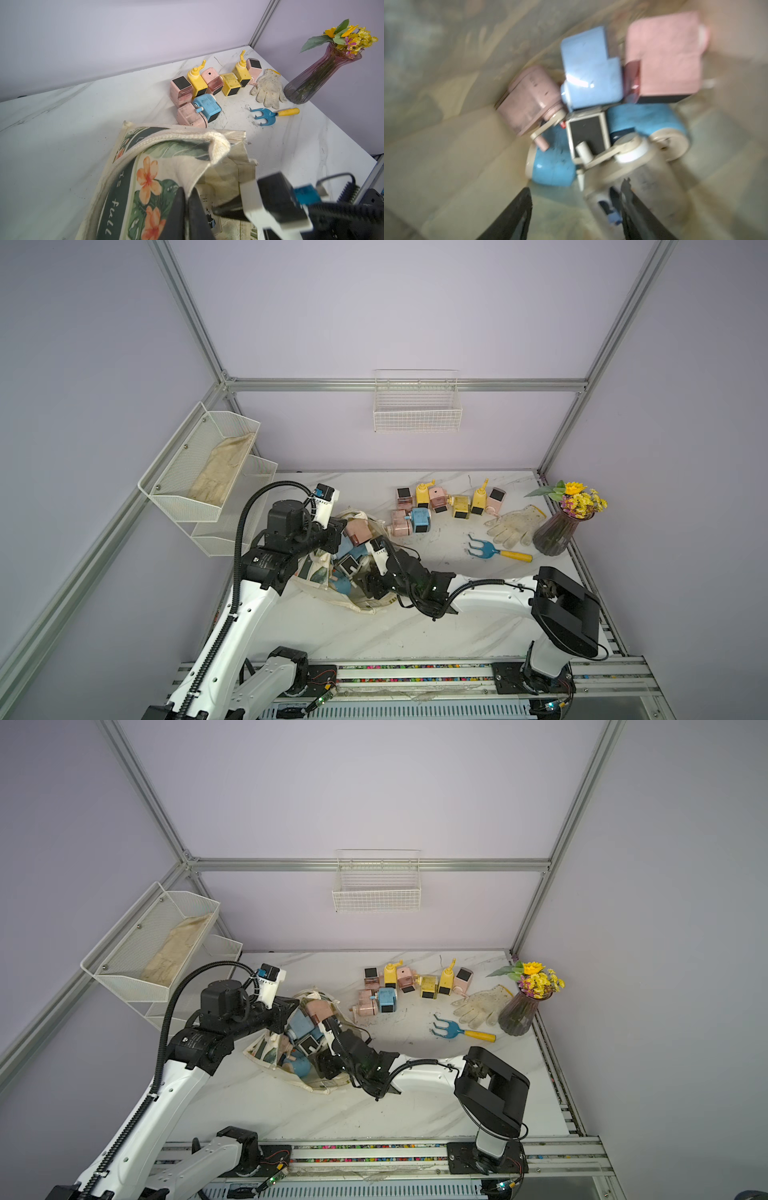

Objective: Take out the pencil sharpeners from the tote bags
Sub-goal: Adjust the canvas bag at the center of the board.

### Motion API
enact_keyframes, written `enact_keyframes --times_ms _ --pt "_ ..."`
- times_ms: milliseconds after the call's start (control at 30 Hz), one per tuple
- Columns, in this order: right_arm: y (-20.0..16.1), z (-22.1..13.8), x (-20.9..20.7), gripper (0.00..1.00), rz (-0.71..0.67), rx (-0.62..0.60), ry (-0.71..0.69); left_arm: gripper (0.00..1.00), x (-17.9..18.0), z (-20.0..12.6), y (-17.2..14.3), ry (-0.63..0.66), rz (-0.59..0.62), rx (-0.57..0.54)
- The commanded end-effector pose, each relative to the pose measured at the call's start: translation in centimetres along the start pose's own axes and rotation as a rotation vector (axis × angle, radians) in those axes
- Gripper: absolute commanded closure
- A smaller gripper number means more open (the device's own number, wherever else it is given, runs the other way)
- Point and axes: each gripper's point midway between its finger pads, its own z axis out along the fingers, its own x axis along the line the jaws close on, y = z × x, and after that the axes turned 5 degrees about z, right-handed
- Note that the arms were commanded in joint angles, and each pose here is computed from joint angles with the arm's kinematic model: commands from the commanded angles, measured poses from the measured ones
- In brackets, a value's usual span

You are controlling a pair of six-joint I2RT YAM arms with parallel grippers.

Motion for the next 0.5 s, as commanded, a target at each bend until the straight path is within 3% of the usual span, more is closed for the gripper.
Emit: enact_keyframes --times_ms 0,267,467 --pt "-1.3 0.5 6.0 0.37 -0.043 -0.007 0.174 0.92 -0.8 -0.1 2.5 -0.045 0.026 -0.065" --pt "-4.8 5.3 11.9 0.42 -0.167 0.088 0.260 0.90 -2.5 0.4 2.7 -0.161 -0.004 -0.055" --pt "0.0 3.1 9.9 0.32 -0.194 -0.033 0.191 0.89 -2.5 -0.2 1.5 -0.142 0.026 -0.056"
